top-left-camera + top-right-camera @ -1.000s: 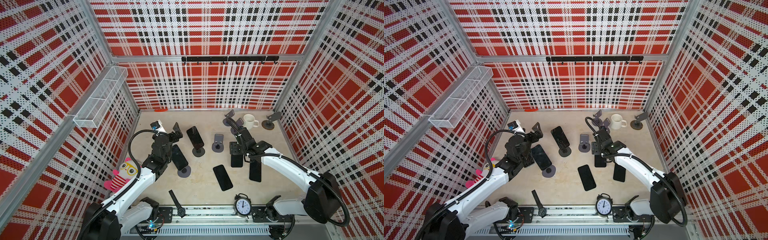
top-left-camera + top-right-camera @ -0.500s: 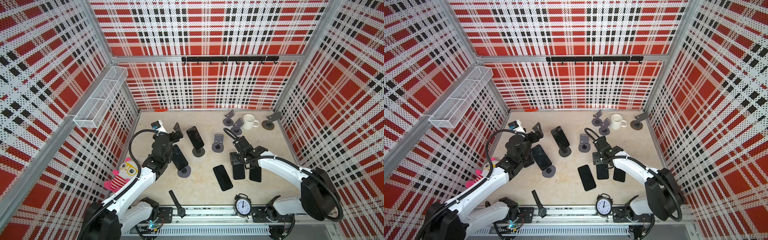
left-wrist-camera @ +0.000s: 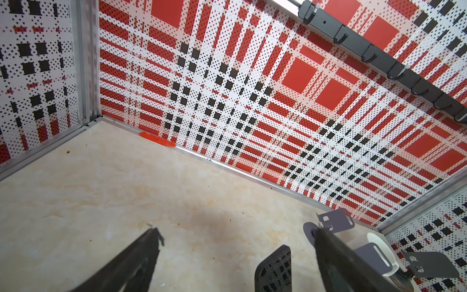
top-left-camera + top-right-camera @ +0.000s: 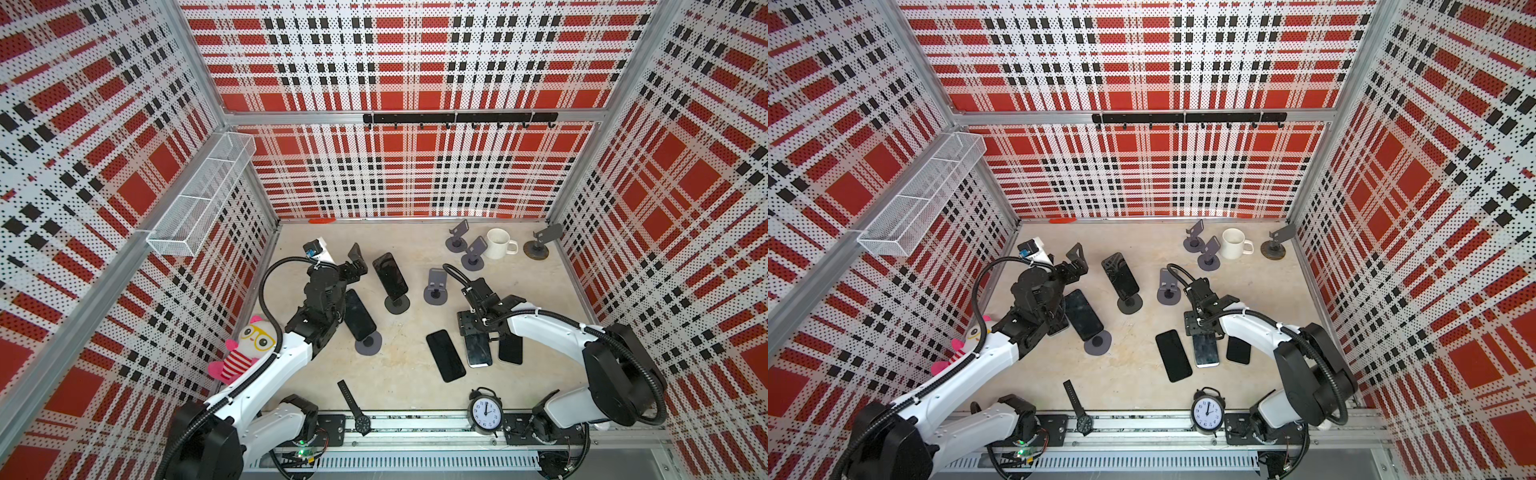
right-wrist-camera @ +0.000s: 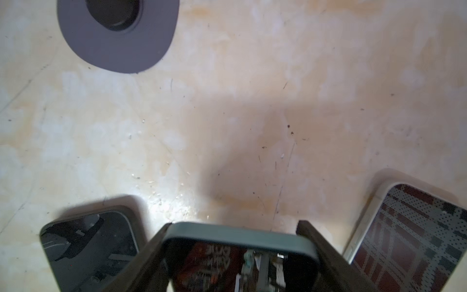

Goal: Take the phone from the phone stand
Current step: 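Lower the held phone flat onto the table beside the other flat phones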

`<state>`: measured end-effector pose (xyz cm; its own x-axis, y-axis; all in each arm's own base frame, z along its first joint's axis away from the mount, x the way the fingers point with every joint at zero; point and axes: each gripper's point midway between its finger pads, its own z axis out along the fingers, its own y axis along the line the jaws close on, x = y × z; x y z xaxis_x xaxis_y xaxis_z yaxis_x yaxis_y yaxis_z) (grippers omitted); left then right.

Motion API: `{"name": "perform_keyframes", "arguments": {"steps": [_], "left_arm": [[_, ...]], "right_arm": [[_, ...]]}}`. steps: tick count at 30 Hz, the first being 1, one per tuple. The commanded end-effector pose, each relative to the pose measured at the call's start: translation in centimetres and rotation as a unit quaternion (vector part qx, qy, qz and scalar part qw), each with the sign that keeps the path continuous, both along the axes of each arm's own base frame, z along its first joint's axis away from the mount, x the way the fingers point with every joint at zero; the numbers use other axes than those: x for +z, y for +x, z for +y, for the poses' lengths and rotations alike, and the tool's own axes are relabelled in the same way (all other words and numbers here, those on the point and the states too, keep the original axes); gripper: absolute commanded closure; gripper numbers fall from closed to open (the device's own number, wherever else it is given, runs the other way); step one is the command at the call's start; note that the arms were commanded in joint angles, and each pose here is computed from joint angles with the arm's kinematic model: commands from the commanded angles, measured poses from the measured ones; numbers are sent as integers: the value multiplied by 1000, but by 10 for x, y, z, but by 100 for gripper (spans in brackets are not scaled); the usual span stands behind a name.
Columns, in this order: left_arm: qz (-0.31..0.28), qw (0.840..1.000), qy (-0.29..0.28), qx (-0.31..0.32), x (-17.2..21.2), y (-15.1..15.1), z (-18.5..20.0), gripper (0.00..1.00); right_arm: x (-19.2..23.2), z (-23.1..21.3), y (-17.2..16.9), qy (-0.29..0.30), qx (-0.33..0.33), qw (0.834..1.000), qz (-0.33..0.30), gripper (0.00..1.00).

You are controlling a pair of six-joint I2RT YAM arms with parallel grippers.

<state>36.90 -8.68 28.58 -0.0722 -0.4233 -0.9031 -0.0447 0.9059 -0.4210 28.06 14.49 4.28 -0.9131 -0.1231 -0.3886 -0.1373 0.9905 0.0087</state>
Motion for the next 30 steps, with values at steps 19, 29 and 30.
{"name": "perform_keyframes", "arguments": {"steps": [19,29,30], "left_arm": [[-21,1000,-15,-6,21,3,-2,2],[-25,1000,-15,1,25,-2,3,2],[-25,1000,-15,0,25,-1,3,2]], "right_arm": [[-26,-11,2,-20,-8,1000,-15,31],[-34,-18,-1,-34,-25,999,-7,25],[-34,-19,-1,-37,-26,999,-6,24]]}}
